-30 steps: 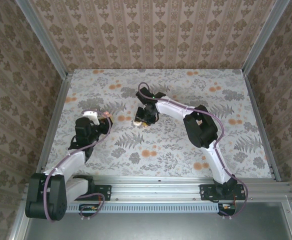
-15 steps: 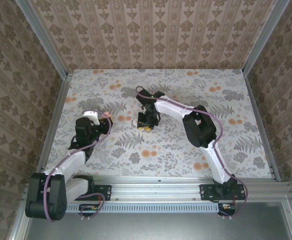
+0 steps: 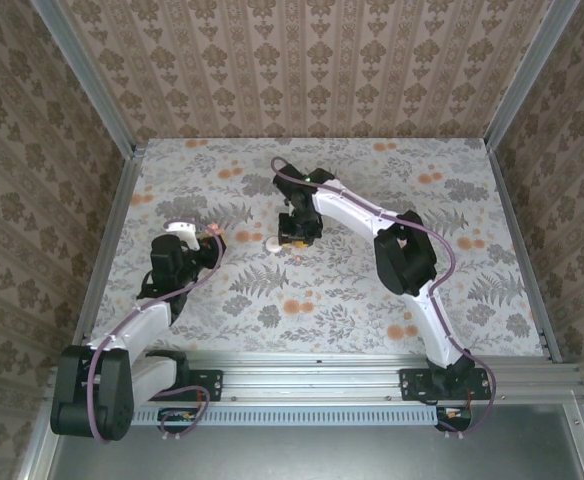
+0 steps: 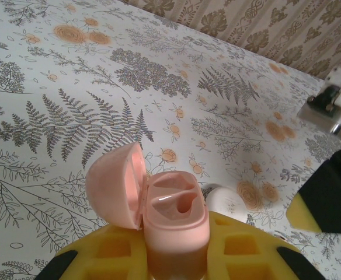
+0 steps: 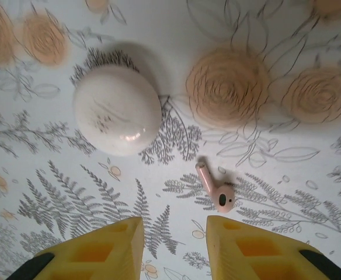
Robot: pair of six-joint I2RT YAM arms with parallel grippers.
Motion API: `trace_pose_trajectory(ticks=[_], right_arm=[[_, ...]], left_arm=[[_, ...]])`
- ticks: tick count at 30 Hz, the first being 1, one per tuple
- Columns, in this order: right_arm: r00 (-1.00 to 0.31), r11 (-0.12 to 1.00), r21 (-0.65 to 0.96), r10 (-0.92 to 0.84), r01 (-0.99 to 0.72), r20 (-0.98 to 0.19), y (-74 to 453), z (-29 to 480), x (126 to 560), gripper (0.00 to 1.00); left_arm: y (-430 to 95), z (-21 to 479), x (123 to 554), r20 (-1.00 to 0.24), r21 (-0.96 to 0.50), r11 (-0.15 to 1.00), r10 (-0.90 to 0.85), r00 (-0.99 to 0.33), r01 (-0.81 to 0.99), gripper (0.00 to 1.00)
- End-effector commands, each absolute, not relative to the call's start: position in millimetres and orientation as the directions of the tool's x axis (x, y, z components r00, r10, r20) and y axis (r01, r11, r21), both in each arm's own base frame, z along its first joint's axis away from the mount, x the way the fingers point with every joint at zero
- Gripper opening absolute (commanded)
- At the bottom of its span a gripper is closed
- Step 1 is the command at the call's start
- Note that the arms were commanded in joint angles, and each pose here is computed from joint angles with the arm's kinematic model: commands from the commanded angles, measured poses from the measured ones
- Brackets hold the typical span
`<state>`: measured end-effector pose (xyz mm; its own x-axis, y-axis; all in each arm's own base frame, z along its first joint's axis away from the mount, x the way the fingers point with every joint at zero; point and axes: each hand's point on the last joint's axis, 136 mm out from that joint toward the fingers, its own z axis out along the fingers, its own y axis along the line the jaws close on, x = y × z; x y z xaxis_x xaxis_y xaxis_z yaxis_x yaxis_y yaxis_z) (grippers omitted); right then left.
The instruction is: Insert the wireless bluetooth earbuds into the charging case
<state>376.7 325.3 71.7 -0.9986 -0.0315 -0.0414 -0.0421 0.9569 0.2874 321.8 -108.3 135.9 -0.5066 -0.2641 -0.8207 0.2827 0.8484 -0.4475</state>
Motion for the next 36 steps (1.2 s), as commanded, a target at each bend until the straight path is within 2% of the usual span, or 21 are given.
trace_pose_trajectory(ticks=[1, 16, 36], right_arm=[[-0.998, 0.964, 0.259, -0.041, -0.051, -0.044, 322.4, 68.5, 386.9, 0.35], [-0.998, 0.974, 0.228, -0.021, -0.008, 0.052, 326.0, 37.7, 381.3, 0.34], [-0.982, 0.975, 0.218, -0.073, -0.033, 0.176, 330.9, 20.8, 336.6, 0.31]], left_arm=[[-106.9, 132.9, 319.7, -0.819, -0.441, 0.851, -0.252, -0.515, 0.286, 0.09], [-105.8, 133.7, 320.0, -0.821, -0.437, 0.854, -0.249, -0.514, 0.283, 0.09], [-103.8, 130.8, 314.7, -0.817, -0.441, 0.855, -0.257, -0.516, 0.272, 0.09]])
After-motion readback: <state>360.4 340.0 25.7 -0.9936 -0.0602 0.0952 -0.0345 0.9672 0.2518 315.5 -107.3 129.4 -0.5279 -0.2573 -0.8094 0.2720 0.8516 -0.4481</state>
